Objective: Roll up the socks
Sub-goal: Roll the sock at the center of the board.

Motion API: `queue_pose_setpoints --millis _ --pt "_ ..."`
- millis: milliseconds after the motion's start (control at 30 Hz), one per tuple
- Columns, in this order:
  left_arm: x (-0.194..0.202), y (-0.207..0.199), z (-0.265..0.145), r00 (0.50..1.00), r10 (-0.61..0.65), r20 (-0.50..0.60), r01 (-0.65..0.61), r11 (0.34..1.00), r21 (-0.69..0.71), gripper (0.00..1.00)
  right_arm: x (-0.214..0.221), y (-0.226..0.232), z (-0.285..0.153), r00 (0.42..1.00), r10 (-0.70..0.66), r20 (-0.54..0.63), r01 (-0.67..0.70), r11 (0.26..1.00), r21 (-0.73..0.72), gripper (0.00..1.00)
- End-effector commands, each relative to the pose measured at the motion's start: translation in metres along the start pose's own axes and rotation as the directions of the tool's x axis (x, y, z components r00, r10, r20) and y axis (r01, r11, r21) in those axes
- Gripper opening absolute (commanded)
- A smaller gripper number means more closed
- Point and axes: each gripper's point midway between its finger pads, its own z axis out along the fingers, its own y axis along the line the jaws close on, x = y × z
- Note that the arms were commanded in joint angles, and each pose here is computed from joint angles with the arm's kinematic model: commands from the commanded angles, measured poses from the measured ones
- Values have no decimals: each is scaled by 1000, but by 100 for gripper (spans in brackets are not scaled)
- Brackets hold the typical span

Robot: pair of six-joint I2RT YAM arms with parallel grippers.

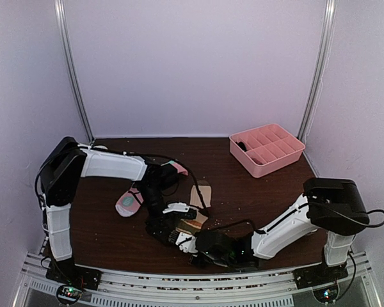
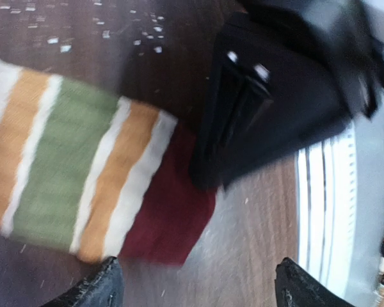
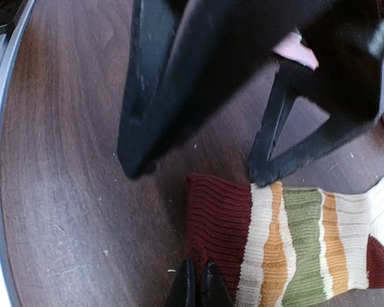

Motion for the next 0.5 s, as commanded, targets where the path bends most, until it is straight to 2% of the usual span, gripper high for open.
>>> queue_pose_setpoints --millis 0,133,300,467 --pt "-9 10 -21 992 89 84 -75 985 -157 83 14 -7 -8 983 181 -41 -183 982 -52 0" --pt "-11 9 -20 983 129 131 -102 976 -194 78 13 -12 -12 930 364 -41 -366 921 -129 0" --pt "-20 11 -14 972 165 166 -128 969 -212 69 21 -15 -6 852 512 -113 -524 831 -188 0" --pt "-26 14 -6 961 225 159 -183 952 -244 65 26 -24 -7 724 672 -155 -687 680 -256 0"
